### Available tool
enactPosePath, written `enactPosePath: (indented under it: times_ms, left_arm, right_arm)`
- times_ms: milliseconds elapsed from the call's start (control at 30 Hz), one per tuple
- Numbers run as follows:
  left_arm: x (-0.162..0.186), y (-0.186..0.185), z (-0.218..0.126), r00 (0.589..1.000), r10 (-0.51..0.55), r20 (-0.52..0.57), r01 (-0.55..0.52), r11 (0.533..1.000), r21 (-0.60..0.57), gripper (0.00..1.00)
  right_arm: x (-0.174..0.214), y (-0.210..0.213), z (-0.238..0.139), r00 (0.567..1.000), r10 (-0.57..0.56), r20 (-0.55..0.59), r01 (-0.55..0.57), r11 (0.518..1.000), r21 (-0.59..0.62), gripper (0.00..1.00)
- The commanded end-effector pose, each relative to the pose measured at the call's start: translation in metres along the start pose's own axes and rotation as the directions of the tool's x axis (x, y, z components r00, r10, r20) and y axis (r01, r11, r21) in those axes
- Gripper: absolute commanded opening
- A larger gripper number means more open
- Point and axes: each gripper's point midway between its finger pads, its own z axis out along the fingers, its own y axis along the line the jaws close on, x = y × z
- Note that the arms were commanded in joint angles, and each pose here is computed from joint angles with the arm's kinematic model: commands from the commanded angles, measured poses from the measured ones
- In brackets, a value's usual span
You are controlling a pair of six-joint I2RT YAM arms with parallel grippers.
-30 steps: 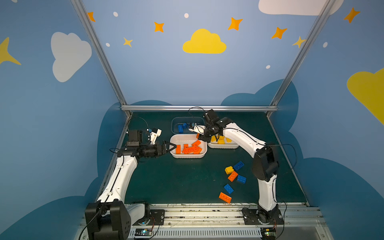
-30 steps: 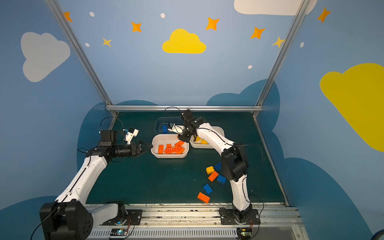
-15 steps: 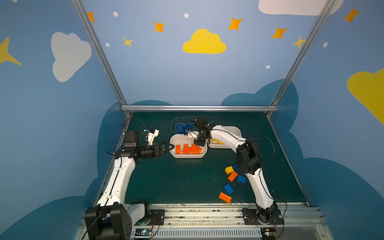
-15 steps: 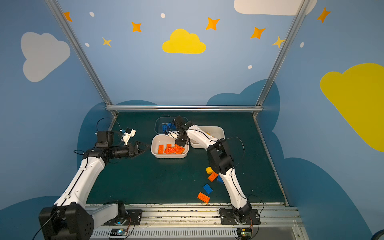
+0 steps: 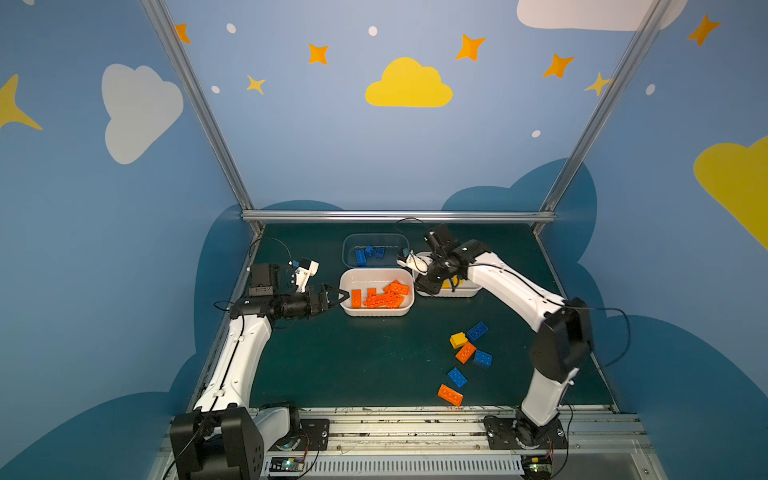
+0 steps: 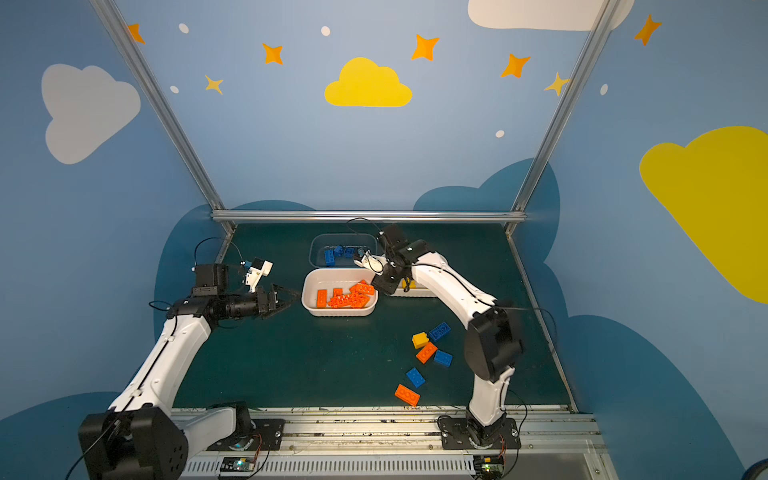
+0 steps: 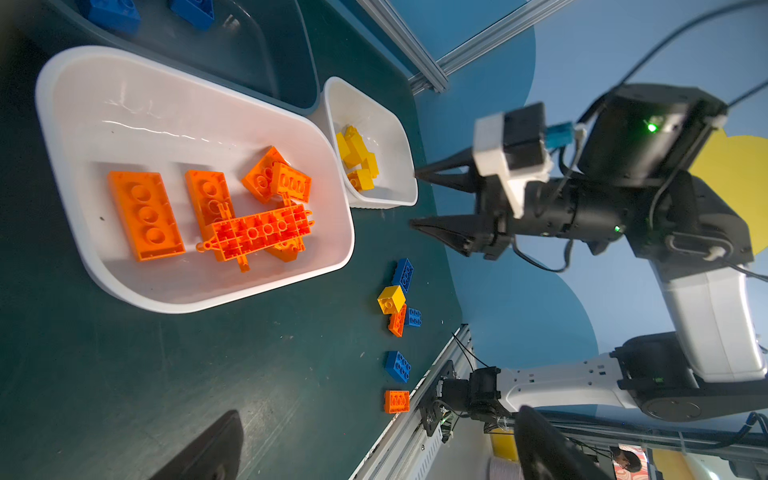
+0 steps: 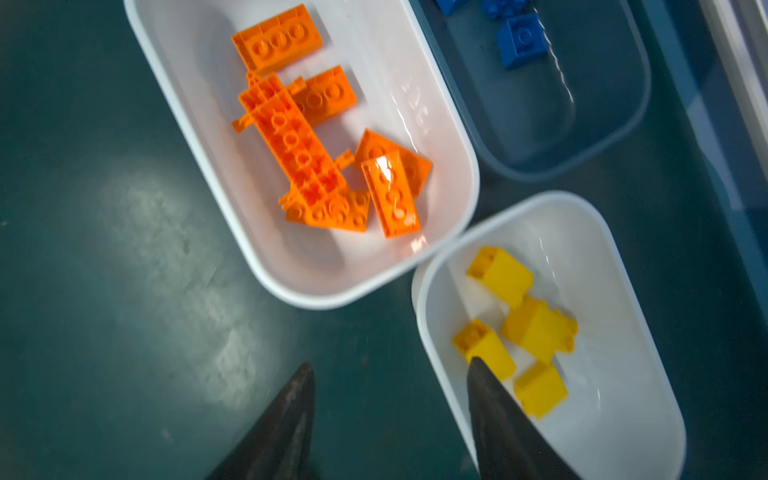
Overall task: Sort the legos into containers by color
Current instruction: 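Move the right gripper down to a yellow brick in the pile and grasp it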
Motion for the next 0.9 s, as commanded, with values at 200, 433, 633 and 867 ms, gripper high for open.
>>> enactPosePath:
  times_ms: [200, 433, 633, 867]
  left_arm:
    - [0.005, 0.005, 0.005, 1.000, -0.021, -0.015, 0.022, 0.999, 0.035, 1.00]
    - [0.004, 0.006, 0.007, 1.000, -0.021, -0.016, 0.021, 0.999, 0.034, 1.00]
    - [0.009, 0.006, 0.006, 1.000, -0.017, -0.026, 0.018, 0.999, 0.030, 1.00]
    - [0.013, 0.006, 0.004, 0.999, -0.009, -0.031, 0.010, 1.000, 0.018, 1.00]
  right_arm:
    - [0.131, 0.057, -0.009, 0.965, -0.141, -0.219, 0.127, 0.989, -0.078, 0.61]
    - [0.166, 0.062, 0.011, 0.926, -0.234, -0.297, 0.214, 0.972, -0.098, 0.61]
    - [0.172, 0.065, 0.036, 0.912, -0.259, -0.318, 0.222, 0.964, -0.147, 0.60]
    - [0.174, 0.068, 0.050, 0.909, -0.262, -0.325, 0.208, 0.959, -0.192, 0.57]
